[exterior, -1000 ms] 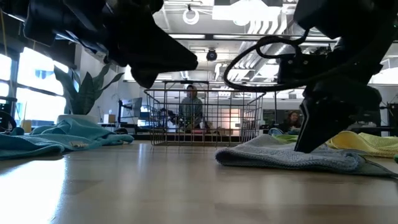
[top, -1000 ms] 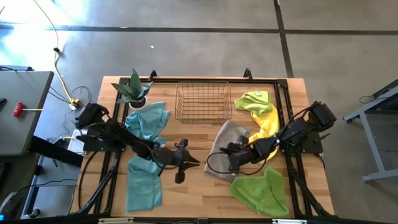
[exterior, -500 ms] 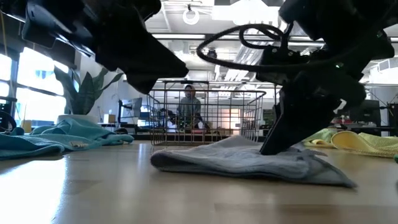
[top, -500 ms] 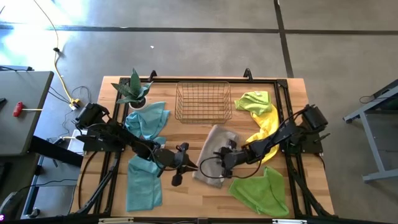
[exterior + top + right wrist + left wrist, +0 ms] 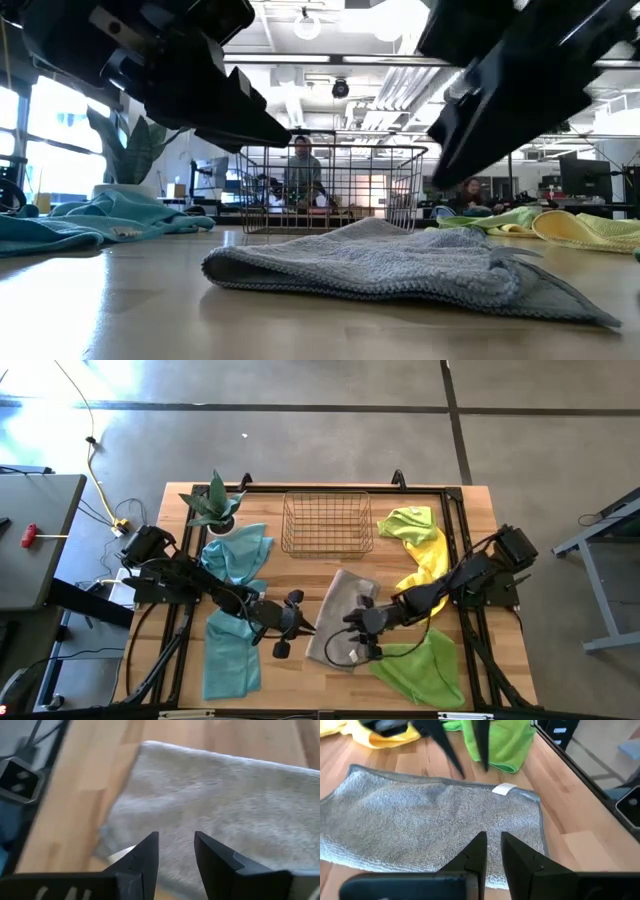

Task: Fold microfiber towels
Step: Fold the gray microfiber towel

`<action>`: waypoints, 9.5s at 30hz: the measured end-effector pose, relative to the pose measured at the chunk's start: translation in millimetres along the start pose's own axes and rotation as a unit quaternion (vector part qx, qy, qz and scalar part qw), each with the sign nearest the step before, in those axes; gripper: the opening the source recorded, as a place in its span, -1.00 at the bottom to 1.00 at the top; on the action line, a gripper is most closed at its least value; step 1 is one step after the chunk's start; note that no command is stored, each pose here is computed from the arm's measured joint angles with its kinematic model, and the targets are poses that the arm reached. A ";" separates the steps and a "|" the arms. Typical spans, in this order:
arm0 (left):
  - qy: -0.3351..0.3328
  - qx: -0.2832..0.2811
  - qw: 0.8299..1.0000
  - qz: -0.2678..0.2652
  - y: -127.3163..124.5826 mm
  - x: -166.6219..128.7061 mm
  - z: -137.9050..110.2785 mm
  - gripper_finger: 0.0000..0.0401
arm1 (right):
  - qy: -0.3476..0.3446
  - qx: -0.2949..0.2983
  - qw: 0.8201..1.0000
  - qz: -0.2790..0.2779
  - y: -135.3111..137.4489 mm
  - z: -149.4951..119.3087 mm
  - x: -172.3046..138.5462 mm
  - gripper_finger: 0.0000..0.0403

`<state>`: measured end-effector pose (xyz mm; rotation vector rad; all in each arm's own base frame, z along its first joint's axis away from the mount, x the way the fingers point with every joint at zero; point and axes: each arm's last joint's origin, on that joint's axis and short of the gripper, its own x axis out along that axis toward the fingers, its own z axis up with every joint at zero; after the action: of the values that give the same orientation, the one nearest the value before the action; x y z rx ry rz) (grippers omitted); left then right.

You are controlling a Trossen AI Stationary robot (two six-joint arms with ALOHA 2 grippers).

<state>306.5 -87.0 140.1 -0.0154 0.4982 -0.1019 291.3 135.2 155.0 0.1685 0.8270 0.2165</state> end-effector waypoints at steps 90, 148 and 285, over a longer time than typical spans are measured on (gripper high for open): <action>0.061 0.308 0.949 0.010 -73.9 29.9 -37.5 -0.03 | -0.106 -0.206 0.972 -0.044 97.4 -42.2 47.7 -0.11; 0.073 0.480 0.874 0.000 -69.8 30.8 -37.2 -0.02 | -0.049 -0.163 0.984 -0.058 73.8 -27.3 45.7 -0.99; 0.250 0.153 0.927 0.235 29.6 81.8 42.7 -0.96 | 0.064 0.048 0.909 -0.409 13.5 -19.0 8.4 -0.89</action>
<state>401.1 -66.2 137.4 0.4465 0.9784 0.2970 281.0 151.6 139.5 -0.1108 0.9741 -0.6122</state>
